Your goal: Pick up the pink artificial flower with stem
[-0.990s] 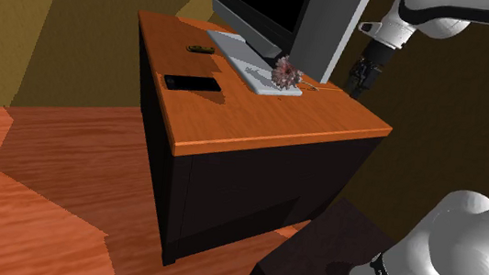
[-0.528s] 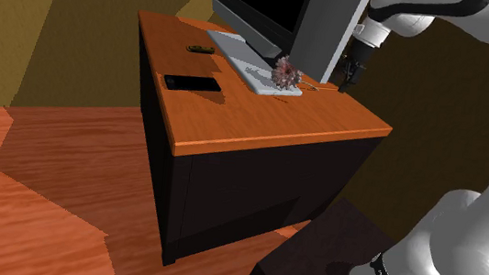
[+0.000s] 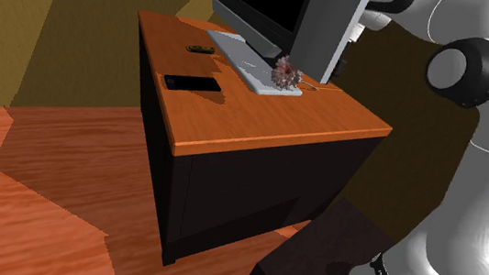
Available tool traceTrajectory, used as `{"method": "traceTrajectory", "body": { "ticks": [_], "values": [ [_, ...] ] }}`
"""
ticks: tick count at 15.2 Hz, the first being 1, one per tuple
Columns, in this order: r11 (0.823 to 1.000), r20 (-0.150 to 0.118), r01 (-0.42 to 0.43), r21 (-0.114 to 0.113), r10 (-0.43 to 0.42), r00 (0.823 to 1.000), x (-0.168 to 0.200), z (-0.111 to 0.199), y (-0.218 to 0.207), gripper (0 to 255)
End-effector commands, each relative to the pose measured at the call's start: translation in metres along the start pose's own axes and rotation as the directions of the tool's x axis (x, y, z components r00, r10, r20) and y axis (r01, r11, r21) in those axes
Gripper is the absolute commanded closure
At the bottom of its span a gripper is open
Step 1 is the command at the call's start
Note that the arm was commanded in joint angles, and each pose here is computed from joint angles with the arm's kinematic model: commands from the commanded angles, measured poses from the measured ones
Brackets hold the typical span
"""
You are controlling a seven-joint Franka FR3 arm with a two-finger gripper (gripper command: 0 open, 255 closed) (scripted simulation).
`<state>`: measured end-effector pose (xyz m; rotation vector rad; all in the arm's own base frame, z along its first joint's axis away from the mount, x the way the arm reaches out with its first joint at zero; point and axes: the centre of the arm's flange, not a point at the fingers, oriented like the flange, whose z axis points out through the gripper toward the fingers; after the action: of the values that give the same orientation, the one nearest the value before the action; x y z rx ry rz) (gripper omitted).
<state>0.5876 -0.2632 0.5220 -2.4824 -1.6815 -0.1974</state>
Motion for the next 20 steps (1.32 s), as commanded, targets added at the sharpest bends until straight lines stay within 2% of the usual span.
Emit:
{"method": "traceTrajectory", "body": {
  "ticks": [1, 4, 13, 14, 20],
  "values": [
    [0.998, -0.006, 0.068, 0.005, -0.068, 0.998, 0.001, 0.006, 0.026, 0],
    [0.988, -0.013, 0.157, 0.01, -0.157, 0.988, 0.007, 0.012, 0.064, 0],
    [0.988, -0.013, 0.157, 0.01, -0.157, 0.988, 0.0, 0.052, 0.065, 0],
    [0.988, -0.013, 0.157, 0.01, -0.157, 0.988, -0.001, 0.051, 0.066, 255],
    [0.988, -0.013, 0.157, 0.01, -0.157, 0.988, -0.001, 0.051, 0.066, 255]
  ]
}}
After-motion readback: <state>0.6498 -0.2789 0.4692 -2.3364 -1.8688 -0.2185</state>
